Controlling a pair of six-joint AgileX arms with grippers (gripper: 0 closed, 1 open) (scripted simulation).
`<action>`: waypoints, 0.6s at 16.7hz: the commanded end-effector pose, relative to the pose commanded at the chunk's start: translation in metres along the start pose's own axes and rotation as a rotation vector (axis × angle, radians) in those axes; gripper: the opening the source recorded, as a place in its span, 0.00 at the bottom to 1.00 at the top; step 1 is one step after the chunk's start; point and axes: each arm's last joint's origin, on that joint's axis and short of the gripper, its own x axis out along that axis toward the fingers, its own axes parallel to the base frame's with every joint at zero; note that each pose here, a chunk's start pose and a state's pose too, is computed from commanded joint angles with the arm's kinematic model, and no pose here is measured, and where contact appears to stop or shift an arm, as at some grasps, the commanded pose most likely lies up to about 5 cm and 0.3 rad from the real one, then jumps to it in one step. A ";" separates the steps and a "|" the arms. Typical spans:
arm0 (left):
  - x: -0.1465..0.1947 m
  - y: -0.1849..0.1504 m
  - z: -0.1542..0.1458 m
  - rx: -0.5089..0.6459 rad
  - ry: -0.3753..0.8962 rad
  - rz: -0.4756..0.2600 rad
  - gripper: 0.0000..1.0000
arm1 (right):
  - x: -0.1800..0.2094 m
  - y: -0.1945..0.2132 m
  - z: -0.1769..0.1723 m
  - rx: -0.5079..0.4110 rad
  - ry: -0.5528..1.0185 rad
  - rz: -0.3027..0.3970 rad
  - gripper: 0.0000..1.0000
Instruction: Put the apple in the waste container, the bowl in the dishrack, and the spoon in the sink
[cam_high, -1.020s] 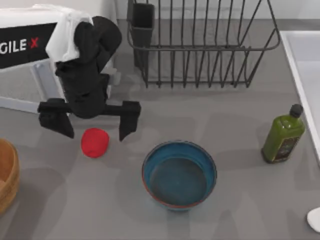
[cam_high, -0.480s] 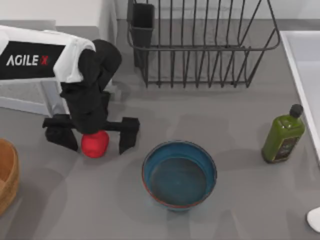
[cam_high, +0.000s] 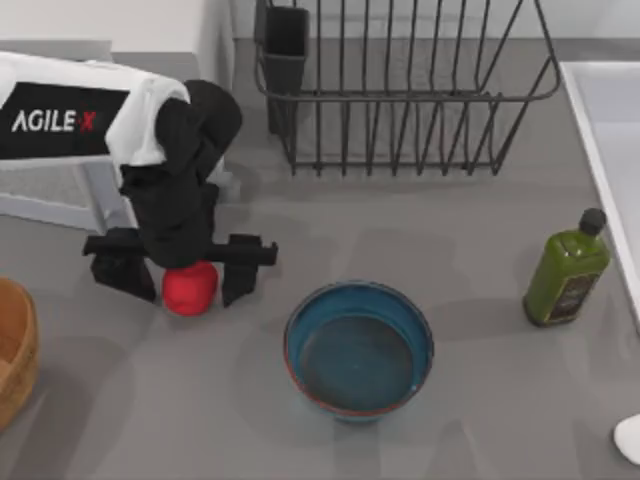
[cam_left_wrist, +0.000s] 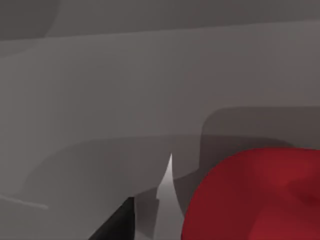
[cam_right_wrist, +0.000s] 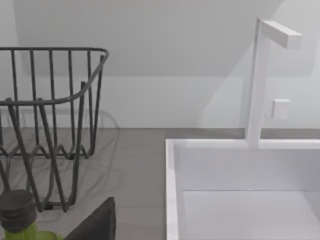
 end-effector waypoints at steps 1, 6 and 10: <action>0.000 0.000 0.000 0.000 0.000 0.000 0.40 | 0.000 0.000 0.000 0.000 0.000 0.000 1.00; 0.000 0.000 0.000 0.000 0.000 0.000 0.02 | 0.000 0.000 0.000 0.000 0.000 0.000 1.00; 0.000 0.000 0.000 0.000 0.000 0.000 0.00 | 0.000 0.000 0.000 0.000 0.000 0.000 1.00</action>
